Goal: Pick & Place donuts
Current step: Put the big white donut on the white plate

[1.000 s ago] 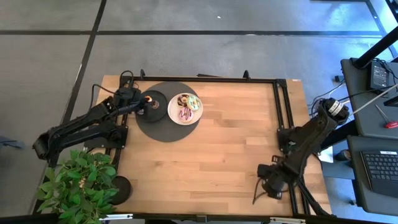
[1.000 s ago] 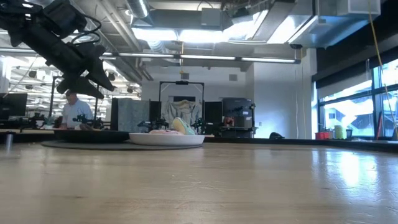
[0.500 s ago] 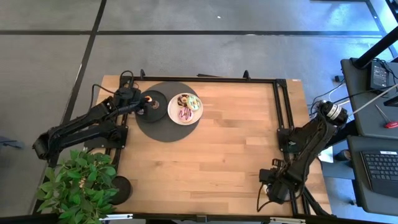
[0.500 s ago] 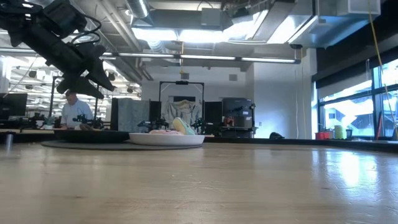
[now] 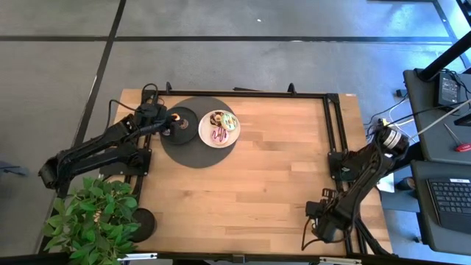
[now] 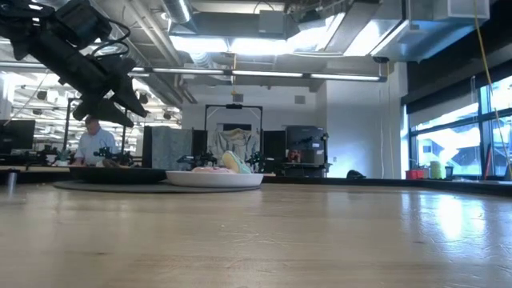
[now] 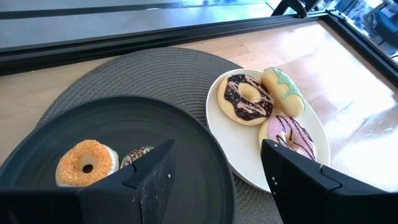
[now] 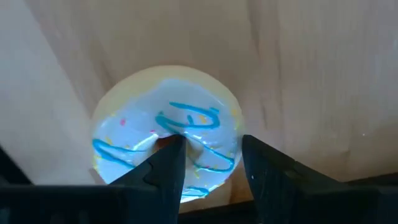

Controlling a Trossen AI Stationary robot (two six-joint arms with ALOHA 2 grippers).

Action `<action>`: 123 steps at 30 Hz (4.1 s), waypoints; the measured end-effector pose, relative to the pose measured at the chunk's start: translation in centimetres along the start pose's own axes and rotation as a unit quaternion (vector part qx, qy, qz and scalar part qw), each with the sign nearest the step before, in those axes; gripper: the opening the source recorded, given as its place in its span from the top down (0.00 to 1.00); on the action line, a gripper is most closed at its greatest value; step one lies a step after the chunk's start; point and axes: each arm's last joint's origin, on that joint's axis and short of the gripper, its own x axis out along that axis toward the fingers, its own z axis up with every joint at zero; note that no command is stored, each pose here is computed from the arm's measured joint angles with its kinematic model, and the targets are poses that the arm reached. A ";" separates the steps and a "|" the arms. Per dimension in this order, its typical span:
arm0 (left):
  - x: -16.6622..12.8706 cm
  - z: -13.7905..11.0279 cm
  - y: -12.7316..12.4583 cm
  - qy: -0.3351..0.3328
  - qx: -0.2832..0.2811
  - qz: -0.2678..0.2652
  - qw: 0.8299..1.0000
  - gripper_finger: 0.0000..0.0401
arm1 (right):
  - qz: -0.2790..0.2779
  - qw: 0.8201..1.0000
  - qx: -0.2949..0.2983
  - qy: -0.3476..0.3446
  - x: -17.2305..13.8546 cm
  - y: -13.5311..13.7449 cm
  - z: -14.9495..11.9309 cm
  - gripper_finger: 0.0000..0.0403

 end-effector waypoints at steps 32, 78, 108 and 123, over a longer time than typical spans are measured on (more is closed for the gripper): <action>-0.3 1.9 -3.7 -0.106 0.093 -0.184 0.973 0.43 | -0.277 0.898 0.048 -0.338 -12.2 -9.1 15.2 0.98; 5.1 -0.8 -14.9 -0.327 0.266 -0.061 0.905 0.67 | -0.452 0.704 0.029 -0.547 -14.0 -20.4 32.6 0.97; 5.6 -0.7 -14.4 -0.317 0.249 -0.048 0.914 0.77 | -0.427 0.705 0.003 -0.567 -14.0 -19.1 32.6 0.97; 5.7 -0.5 -14.0 -0.318 0.247 0.010 0.915 0.77 | -0.397 0.703 -0.032 -0.588 -14.0 -17.1 32.4 0.97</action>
